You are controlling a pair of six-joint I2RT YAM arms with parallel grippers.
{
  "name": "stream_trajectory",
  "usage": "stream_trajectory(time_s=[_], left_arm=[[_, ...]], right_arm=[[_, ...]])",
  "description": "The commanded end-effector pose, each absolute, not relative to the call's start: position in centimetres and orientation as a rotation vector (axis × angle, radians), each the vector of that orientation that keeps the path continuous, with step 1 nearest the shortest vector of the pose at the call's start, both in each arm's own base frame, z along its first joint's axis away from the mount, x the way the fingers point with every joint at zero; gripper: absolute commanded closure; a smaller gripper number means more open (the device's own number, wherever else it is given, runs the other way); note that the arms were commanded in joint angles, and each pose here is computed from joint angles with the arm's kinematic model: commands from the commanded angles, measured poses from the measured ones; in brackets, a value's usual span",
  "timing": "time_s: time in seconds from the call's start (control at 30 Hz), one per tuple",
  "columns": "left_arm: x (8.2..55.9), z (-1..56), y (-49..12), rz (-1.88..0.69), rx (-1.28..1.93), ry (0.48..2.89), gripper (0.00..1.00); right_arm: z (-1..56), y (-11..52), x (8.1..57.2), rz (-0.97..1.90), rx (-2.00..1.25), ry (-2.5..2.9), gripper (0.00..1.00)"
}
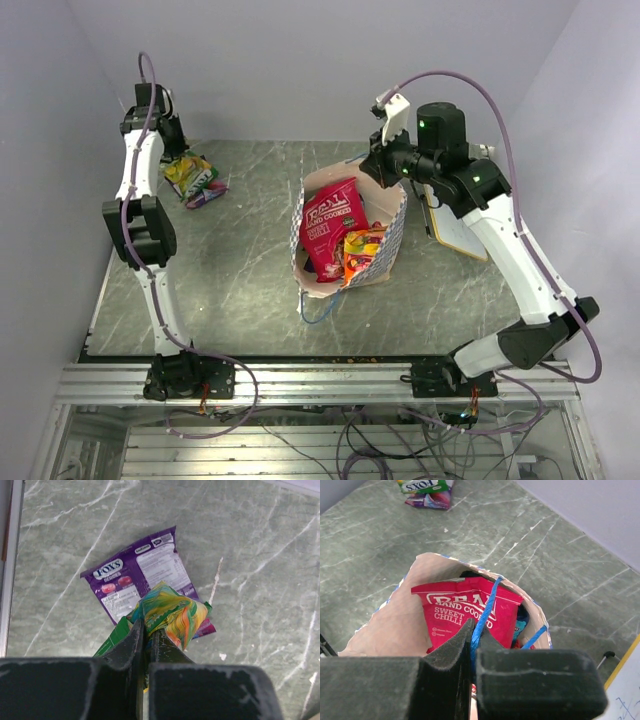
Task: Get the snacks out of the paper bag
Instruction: Place the snack at the center of the board.
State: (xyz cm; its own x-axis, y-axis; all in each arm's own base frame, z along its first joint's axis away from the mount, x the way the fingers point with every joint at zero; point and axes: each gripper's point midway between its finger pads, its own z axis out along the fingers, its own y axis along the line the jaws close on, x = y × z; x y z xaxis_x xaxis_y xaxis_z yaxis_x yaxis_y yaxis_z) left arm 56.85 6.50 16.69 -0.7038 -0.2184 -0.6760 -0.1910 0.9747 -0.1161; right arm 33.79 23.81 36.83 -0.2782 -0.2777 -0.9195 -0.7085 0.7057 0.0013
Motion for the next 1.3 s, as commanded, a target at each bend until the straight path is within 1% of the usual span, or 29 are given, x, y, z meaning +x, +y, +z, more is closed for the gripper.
stream_trajectory(time_s=[0.0, 0.07, 0.27, 0.37, 0.5, 0.6, 0.7, 0.73, 0.8, 0.83, 0.9, 1.0, 1.07, 1.2, 1.23, 1.27], left_arm=[[59.3, 16.1, 7.1, -0.036, -0.22, 2.324, 0.93], [59.9, 15.3, 7.9, 0.011, -0.236, 2.322, 0.93], [61.4, 12.4, 8.7, 0.048, -0.268, 2.316, 0.93], [62.0, 12.0, 9.5, 0.095, -0.294, 2.295, 0.93], [62.9, 11.4, 8.4, 0.039, -0.215, 2.281, 0.92], [63.2, 10.5, 8.3, 0.105, -0.139, 2.297, 0.93], [63.5, 10.0, 7.4, 0.116, -0.075, 2.294, 0.9], [63.5, 10.0, 7.2, 0.114, -0.06, 2.293, 0.88], [63.2, 9.9, 7.2, 0.14, -0.053, 2.301, 0.79], [63.1, 10.1, 7.4, 0.163, -0.066, 2.303, 0.74], [62.6, 11.0, 8.4, 0.225, -0.124, 2.296, 0.61], [62.2, 13.2, 8.5, 0.243, -0.149, 2.263, 0.47], [62.1, 15.3, 8.3, 0.253, -0.148, 2.231, 0.4], [60.9, 20.5, 8.8, 0.335, -0.224, 2.168, 0.32], [60.6, 21.7, 8.8, 0.327, -0.267, 2.148, 0.28], [60.3, 23.0, 8.5, 0.288, -0.309, 2.124, 0.26]], right_arm=[[36.8, 23.2, 34.9, 0.435, -0.764, 1.872, 1.0], [36.4, 23.4, 35.3, 0.432, -0.763, 1.888, 1.0], [35.2, 24.3, 36.2, 0.455, -0.77, 1.929, 1.0], [34.6, 24.6, 36.6, 0.456, -0.774, 1.947, 1.0], [34.4, 24.7, 36.7, 0.46, -0.777, 1.952, 1.0], [34.3, 24.7, 36.7, 0.456, -0.778, 1.948, 1.0], [34.3, 25.0, 36.9, 0.47, -0.777, 1.937, 1.0], [34.3, 25.2, 36.9, 0.478, -0.78, 1.934, 1.0], [34.4, 25.2, 37.0, 0.477, -0.776, 1.93, 1.0], [34.5, 25.1, 37.0, 0.476, -0.768, 1.928, 1.0], [34.9, 25.0, 36.7, 0.483, -0.757, 1.921, 1.0], [35.6, 24.7, 36.1, 0.495, -0.739, 1.908, 1.0], [36.0, 24.5, 35.6, 0.5, -0.727, 1.9, 1.0], [36.2, 24.2, 35.1, 0.514, -0.7, 1.883, 1.0], [36.3, 24.3, 35.0, 0.522, -0.693, 1.872, 1.0], [36.1, 24.5, 34.9, 0.54, -0.693, 1.864, 1.0]])
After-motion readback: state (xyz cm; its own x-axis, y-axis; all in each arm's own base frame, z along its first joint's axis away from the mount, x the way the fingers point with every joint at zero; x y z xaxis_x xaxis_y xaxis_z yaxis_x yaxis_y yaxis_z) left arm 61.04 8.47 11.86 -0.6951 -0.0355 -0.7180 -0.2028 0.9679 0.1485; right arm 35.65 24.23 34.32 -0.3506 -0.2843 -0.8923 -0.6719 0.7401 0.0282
